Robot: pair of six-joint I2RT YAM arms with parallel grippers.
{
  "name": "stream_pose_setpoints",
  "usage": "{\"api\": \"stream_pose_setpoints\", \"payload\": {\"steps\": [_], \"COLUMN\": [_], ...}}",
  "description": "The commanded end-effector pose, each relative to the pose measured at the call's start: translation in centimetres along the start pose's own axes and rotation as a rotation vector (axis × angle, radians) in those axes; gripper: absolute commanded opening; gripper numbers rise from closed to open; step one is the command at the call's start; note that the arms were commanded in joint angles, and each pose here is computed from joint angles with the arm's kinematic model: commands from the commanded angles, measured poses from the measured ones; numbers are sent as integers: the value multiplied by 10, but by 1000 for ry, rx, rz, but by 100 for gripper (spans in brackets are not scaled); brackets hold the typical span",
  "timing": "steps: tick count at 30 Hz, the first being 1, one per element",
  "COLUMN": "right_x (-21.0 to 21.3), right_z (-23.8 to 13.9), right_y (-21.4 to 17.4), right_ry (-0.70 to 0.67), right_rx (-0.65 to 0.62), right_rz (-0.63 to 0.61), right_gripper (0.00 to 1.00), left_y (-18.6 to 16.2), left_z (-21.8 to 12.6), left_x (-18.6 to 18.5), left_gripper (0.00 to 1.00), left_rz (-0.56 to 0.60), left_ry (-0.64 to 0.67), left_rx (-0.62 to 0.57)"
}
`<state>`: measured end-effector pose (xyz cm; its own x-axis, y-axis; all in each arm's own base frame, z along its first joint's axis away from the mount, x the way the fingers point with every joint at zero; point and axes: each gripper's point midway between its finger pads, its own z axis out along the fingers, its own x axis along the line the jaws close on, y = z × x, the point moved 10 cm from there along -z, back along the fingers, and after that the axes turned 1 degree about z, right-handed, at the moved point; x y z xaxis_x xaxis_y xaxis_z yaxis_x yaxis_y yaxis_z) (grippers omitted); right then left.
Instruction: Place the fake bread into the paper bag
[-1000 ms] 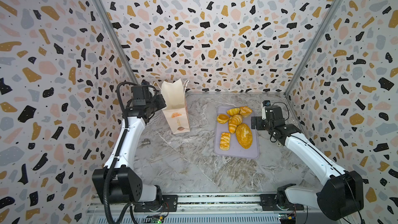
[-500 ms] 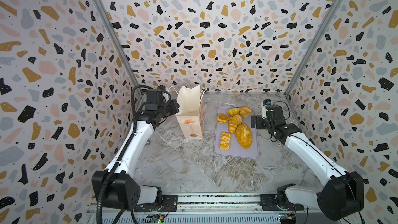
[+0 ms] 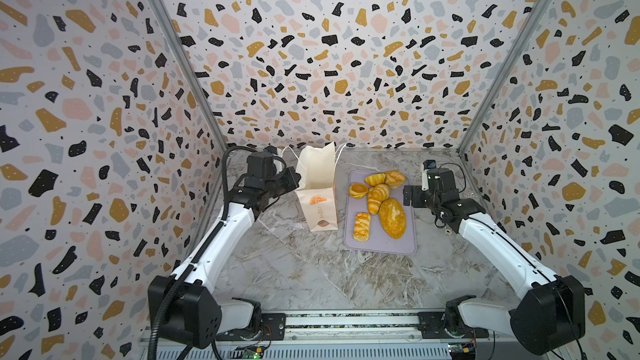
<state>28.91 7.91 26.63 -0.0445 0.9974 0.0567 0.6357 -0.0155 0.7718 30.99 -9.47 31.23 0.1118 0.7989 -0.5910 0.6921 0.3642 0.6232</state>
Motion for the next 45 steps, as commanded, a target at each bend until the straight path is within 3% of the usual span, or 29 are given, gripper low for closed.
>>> {"api": "stream_pose_setpoints", "payload": {"steps": [1,3,11,20,25,39,45], "right_x": [0,-1,-2,-4,-5,-5,-5], "right_z": [-9,-10,-11,-17,-24,-32,-40], "right_y": [4,3,0,-3,-4,-17,-17], "right_ry": [17,14,14,11,18,72,98], "right_rx": [-28,-28,-28,-31,-39,-12,-11], "right_rz": [21,20,22,23,29,36,45], "right_gripper": [100,100,100,100,100,99,99], "left_y": [-2,-1,7,26,36,63,65], "left_z": [2,2,0,-13,-30,-85,-86], "left_x": [-3,-4,-11,-25,-37,-74,-77], "left_gripper": [0,3,50,77,100,100,100], "left_rz": [-7,-10,-5,19,43,184,268], "left_ry": [-14,-15,-34,-52,-72,-113,-116], "left_rx": [-5,-8,-31,-92,-161,-252,-243]}}
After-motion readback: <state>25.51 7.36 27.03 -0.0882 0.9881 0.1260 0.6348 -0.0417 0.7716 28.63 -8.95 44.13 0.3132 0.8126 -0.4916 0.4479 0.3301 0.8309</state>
